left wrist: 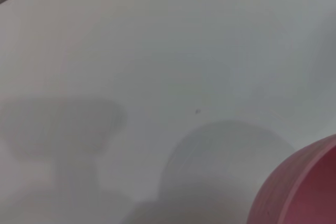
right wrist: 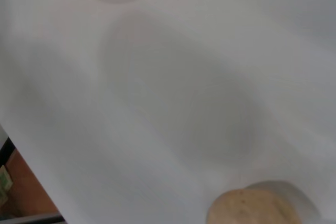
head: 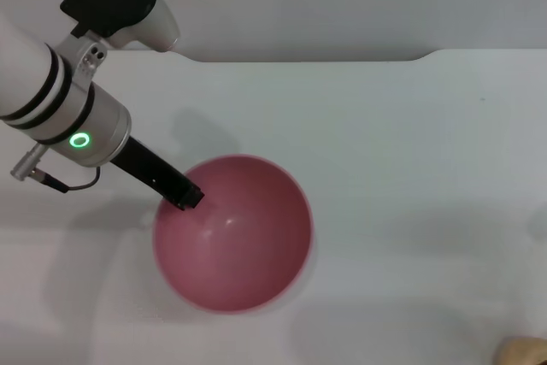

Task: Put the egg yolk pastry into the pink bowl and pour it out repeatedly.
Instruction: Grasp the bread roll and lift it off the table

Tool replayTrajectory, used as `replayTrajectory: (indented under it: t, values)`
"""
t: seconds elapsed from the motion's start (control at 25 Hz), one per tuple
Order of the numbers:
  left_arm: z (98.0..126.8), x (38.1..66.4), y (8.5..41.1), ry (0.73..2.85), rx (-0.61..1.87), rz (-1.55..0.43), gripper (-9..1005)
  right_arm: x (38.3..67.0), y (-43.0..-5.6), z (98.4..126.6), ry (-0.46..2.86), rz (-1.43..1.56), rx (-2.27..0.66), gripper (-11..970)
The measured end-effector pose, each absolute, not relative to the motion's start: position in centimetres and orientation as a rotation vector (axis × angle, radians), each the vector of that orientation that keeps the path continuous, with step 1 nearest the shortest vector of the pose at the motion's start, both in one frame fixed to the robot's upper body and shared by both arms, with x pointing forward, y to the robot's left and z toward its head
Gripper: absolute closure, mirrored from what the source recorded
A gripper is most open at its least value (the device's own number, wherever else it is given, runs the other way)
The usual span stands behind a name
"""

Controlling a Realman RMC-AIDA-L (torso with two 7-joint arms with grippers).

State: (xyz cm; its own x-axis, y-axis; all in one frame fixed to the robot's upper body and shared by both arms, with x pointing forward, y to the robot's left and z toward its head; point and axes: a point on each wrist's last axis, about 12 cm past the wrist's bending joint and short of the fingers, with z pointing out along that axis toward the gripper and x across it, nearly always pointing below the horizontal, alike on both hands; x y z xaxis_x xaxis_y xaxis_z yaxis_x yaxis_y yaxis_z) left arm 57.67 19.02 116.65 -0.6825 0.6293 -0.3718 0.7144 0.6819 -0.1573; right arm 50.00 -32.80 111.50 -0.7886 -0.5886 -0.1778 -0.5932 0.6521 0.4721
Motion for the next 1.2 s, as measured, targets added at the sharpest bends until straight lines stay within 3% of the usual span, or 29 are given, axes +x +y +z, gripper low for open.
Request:
replayTrajectory:
  t: [0.88, 1.2]
  values:
    - [116.8, 57.7, 18.6, 2.603, 1.057, -0.434, 996, 51.2, -31.2, 110.1, 2.837, 0.768, -1.096, 334]
    - [117.0, 57.9, 18.3, 2.591, 1.063, -0.432, 996, 51.4, -31.4, 110.1, 2.830, 0.740, -1.093, 644]
